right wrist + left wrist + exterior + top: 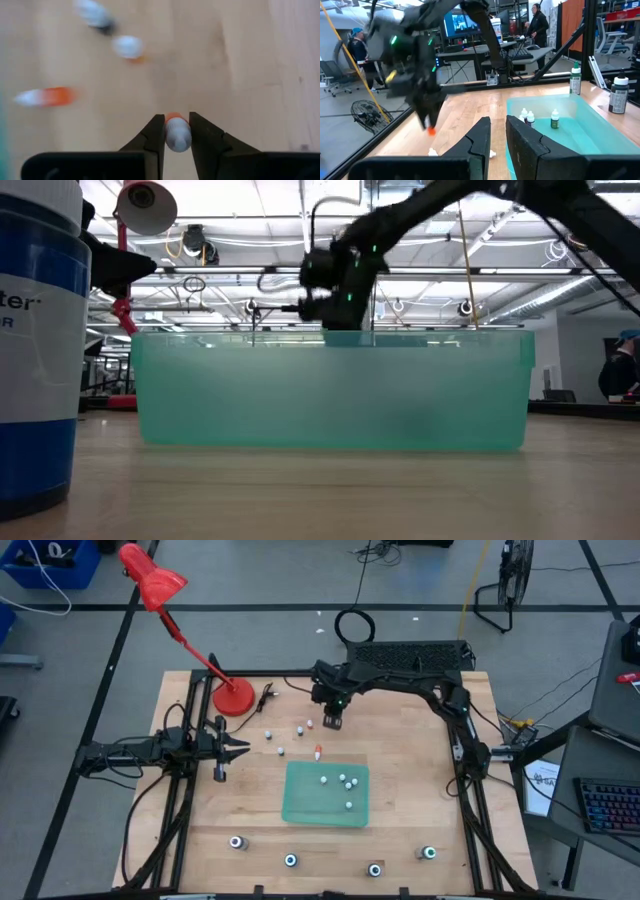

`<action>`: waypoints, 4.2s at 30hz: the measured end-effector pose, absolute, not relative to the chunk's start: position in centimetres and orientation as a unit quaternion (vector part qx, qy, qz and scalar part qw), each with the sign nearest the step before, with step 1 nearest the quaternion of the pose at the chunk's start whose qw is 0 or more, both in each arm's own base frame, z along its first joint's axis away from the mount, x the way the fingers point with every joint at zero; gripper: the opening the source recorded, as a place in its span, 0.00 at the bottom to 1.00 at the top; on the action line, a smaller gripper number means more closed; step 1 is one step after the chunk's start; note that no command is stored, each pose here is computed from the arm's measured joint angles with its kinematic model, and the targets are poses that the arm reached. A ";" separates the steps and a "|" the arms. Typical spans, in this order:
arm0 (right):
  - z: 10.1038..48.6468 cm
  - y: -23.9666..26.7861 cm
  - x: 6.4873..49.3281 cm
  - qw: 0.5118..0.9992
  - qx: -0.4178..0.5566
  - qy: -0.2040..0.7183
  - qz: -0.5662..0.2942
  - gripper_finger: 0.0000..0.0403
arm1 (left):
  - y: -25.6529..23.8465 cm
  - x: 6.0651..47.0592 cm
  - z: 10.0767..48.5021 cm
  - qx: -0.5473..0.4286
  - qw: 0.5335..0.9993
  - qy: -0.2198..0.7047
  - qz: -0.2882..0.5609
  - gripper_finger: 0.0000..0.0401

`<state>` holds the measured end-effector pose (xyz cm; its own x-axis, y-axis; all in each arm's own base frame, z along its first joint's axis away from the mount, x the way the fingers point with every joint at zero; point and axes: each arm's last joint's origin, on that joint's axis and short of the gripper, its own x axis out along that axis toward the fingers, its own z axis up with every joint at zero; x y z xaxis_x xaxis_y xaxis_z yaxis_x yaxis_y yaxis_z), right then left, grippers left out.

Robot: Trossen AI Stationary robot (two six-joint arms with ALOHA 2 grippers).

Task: Pick & Place food coloring
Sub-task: Put the small orange food coloring bottle into the green bin

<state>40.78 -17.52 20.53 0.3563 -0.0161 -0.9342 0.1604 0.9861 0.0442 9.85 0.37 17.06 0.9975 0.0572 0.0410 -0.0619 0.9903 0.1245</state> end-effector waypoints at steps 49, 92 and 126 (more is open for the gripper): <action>16.5 7.5 38.7 0.845 -0.055 0.520 0.113 0.14 | 0.4 9.8 17.1 0.063 0.997 -0.019 0.030 0.17; 31.0 4.7 27.2 0.906 -0.044 0.420 0.016 0.36 | 0.4 9.8 17.1 0.063 0.997 -0.019 0.029 0.17; 16.0 0.4 11.8 0.976 0.002 0.072 -0.204 0.35 | 0.4 9.8 17.1 0.063 0.997 -0.019 0.029 0.17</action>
